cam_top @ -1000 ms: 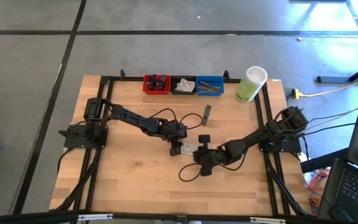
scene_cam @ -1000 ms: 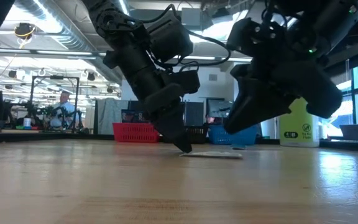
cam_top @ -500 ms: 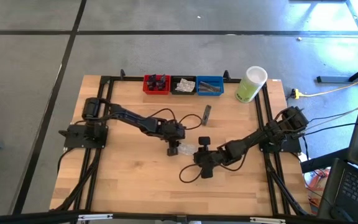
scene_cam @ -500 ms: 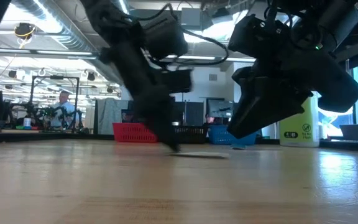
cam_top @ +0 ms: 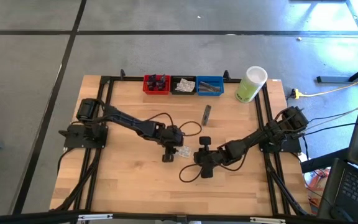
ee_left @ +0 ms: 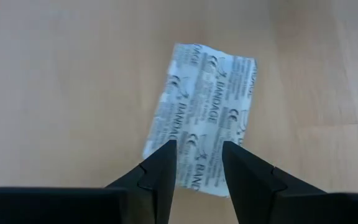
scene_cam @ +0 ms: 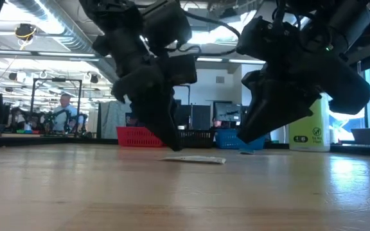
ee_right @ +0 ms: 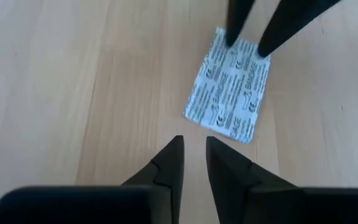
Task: Pick & Place Travel size toiletries
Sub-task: Put the white bandage pack into the black bin
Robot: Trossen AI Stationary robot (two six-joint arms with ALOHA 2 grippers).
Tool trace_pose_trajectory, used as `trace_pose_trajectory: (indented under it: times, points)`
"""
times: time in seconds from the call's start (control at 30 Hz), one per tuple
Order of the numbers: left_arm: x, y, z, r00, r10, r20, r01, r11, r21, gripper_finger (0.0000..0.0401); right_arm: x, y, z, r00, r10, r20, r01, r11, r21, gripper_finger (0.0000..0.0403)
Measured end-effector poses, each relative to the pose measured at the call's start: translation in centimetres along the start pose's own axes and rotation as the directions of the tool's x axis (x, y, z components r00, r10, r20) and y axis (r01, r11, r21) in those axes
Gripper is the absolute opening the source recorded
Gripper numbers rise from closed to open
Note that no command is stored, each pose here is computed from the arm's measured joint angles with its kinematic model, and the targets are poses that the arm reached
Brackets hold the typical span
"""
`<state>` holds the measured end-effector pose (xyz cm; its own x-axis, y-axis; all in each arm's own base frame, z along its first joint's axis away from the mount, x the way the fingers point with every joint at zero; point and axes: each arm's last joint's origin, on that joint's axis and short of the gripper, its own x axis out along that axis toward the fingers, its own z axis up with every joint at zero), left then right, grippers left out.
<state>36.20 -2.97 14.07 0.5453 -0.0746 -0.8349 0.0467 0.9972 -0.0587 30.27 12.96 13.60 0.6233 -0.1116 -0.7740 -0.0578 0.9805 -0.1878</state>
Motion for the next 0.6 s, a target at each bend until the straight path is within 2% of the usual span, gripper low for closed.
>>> trace_pose_trajectory:
  times: [0.2,0.47,0.6]
  points:
    - [1.6,-0.9,-0.5,1.0,-0.014,-0.014,0.014,1.0,0.017,0.0127,0.0,0.1,0.3,1.0,0.006,0.027,-0.006,1.0,0.01,0.0055]
    - [3.2,0.0,-0.7,0.999,-0.044,-0.014,0.044,0.998,-0.04,0.0127,0.0,0.3,0.8,0.996,0.049,0.081,-0.051,0.998,0.027,0.0049]
    - [3.3,0.4,-0.7,0.998,-0.062,-0.008,0.061,0.996,-0.071,0.0127,0.5,0.4,0.4,0.998,0.054,0.043,-0.054,0.999,0.002,0.0059]
